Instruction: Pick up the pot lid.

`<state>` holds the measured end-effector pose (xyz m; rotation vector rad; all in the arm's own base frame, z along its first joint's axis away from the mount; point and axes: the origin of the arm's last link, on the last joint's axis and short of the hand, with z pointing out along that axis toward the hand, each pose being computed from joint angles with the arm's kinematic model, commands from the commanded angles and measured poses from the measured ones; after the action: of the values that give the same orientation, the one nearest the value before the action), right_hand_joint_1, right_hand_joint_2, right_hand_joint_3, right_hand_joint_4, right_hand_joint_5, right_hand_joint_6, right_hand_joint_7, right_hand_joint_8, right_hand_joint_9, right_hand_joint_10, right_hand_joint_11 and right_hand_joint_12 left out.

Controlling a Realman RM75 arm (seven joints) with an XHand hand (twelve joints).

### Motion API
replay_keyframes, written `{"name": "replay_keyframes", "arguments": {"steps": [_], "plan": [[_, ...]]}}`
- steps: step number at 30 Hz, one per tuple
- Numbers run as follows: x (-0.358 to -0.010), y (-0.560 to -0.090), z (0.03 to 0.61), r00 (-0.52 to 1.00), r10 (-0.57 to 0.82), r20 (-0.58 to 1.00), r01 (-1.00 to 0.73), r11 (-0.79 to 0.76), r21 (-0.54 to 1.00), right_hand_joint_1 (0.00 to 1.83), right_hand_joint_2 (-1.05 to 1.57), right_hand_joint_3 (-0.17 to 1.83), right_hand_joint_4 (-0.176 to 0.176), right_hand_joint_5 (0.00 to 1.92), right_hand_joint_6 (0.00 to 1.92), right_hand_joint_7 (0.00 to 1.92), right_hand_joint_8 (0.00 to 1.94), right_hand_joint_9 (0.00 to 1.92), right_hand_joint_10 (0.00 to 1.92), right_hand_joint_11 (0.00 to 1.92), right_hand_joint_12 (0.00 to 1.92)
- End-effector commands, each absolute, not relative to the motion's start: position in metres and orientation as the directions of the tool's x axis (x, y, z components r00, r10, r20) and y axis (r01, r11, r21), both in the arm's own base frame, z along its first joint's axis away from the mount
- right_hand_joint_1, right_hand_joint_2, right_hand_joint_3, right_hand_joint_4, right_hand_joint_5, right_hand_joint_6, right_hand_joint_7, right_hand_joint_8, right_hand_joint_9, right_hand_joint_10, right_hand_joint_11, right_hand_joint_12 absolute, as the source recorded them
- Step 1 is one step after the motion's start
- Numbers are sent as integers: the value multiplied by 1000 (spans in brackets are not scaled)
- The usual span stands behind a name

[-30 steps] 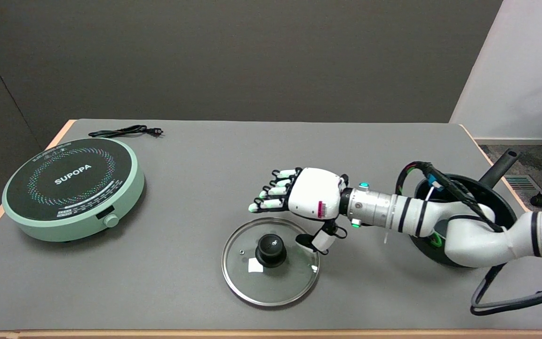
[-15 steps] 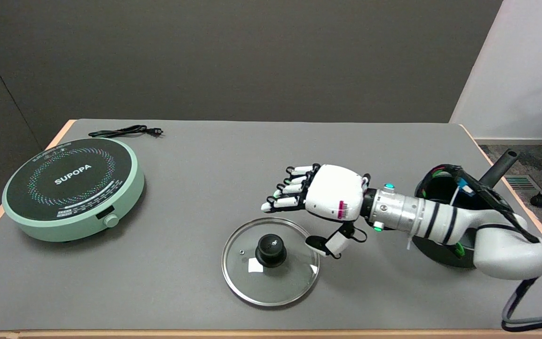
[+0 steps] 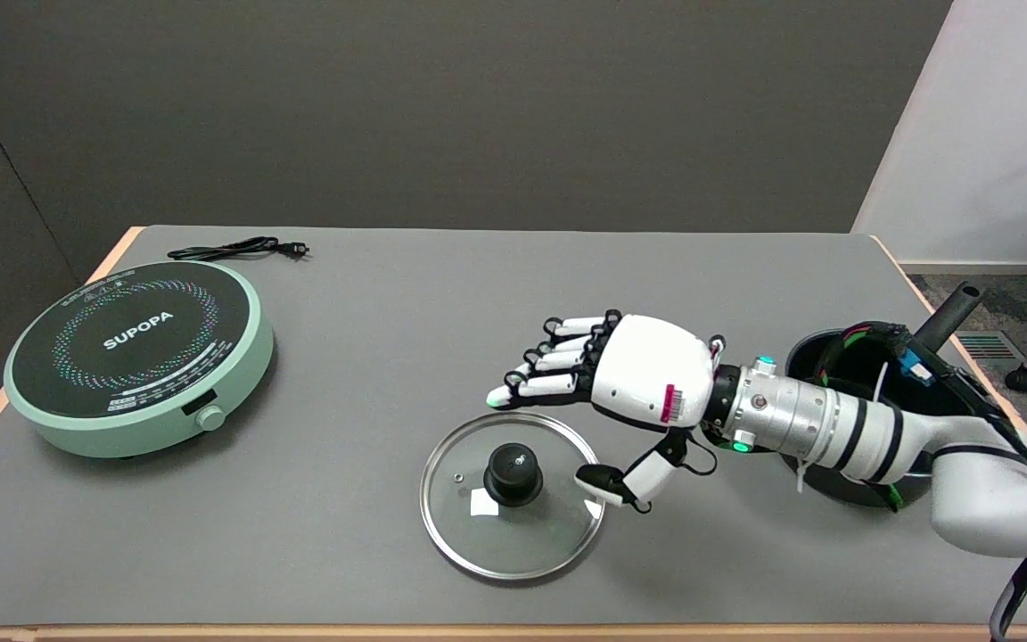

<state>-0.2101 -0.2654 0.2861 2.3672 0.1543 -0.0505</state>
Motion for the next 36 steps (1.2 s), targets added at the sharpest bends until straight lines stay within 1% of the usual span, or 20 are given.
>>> {"name": "replay_keyframes", "arguments": {"steps": [1,4,5,12,22,29,34,35,36], "plan": [[-229,-252,254,998,-24,-59,22,-738,674,873,473,1052,168,375,166,555,192,664,402,449,760],[-238,-254,245,994,-5,-105,67,-740,669,917,476,1067,164,363,158,536,188,645,400,436,716],[-242,-255,244,992,-7,-128,81,-741,667,880,499,1069,164,352,160,513,196,624,427,424,711],[-258,-266,237,981,2,-195,131,-749,649,869,497,1072,152,314,152,461,186,576,378,386,657],[-258,-271,229,981,18,-194,139,-762,632,812,495,1060,152,309,156,445,186,559,369,377,649],[-262,-283,226,975,35,-219,167,-766,621,802,502,1057,153,317,159,449,189,562,373,376,644],[-260,-289,223,971,54,-234,189,-776,602,823,512,1059,154,333,160,456,190,566,370,375,631],[-262,-289,223,969,53,-241,191,-778,598,879,493,1056,153,344,153,466,174,586,331,385,602],[-262,-290,223,968,55,-243,194,-779,596,885,498,1056,153,352,155,469,174,586,331,383,598]]}}
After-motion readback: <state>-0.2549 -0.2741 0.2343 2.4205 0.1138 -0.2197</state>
